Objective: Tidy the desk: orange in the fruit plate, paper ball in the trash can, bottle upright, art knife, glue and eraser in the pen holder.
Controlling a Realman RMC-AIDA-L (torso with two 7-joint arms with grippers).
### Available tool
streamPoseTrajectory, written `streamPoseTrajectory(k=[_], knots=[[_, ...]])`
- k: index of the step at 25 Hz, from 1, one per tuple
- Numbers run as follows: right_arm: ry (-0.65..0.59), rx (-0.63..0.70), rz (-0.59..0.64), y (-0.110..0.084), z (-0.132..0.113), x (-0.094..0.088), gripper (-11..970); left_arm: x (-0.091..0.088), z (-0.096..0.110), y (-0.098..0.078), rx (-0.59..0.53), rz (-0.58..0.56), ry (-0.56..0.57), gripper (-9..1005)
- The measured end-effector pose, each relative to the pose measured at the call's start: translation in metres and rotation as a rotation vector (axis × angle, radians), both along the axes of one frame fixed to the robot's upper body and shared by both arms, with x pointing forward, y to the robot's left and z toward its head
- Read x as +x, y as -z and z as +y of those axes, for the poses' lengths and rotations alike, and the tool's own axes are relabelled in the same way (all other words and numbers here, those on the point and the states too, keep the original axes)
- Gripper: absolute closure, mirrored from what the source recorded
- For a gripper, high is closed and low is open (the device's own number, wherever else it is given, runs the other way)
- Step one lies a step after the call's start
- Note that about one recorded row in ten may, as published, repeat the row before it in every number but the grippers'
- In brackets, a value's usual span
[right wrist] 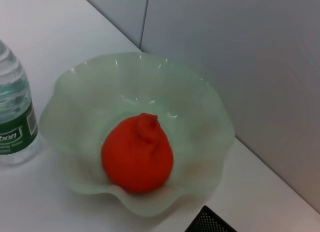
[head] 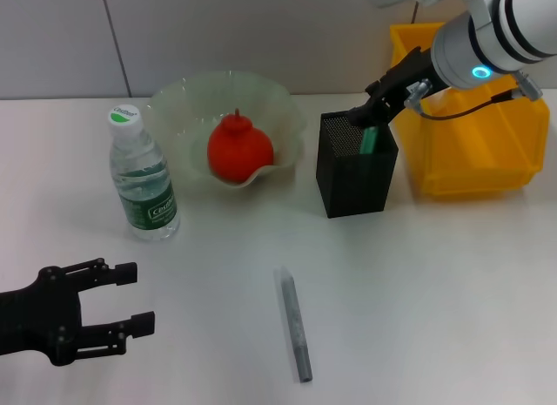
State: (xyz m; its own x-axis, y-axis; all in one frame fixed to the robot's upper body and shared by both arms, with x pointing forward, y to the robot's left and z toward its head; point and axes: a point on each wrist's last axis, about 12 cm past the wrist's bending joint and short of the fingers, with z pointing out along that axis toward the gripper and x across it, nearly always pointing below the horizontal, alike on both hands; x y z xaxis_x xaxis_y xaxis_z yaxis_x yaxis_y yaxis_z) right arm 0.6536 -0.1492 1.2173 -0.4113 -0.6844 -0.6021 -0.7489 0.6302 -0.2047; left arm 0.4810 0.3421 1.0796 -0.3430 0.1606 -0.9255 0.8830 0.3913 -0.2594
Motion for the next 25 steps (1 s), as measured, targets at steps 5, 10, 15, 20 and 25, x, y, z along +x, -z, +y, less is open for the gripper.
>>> streamPoseTrajectory(k=[5, 10, 15, 20, 25], knots=[[0.013, 0.040, -0.006, -0.006, 0.002, -0.003, 486, 0.000, 0.001, 0.000, 0.002, -0.001, -0.001, 185], [-0.068, 0.239, 0.096, -0.034, 0.015, -0.025, 388, 0.000, 0.002, -0.001, 0.009, -0.005, -0.003, 185], [-0.169, 0.227, 0.273, -0.045, 0.030, -0.047, 264, 0.000, 0.002, -0.001, 0.009, -0.006, -0.002, 185], [-0.192, 0.111, 0.447, -0.009, 0.054, -0.046, 207, 0.000, 0.002, -0.001, 0.010, -0.010, 0.001, 185], [-0.202, -0.017, 0.478, 0.025, 0.076, -0.044, 206, 0.001, 0.001, -0.001, 0.016, -0.007, 0.008, 185]])
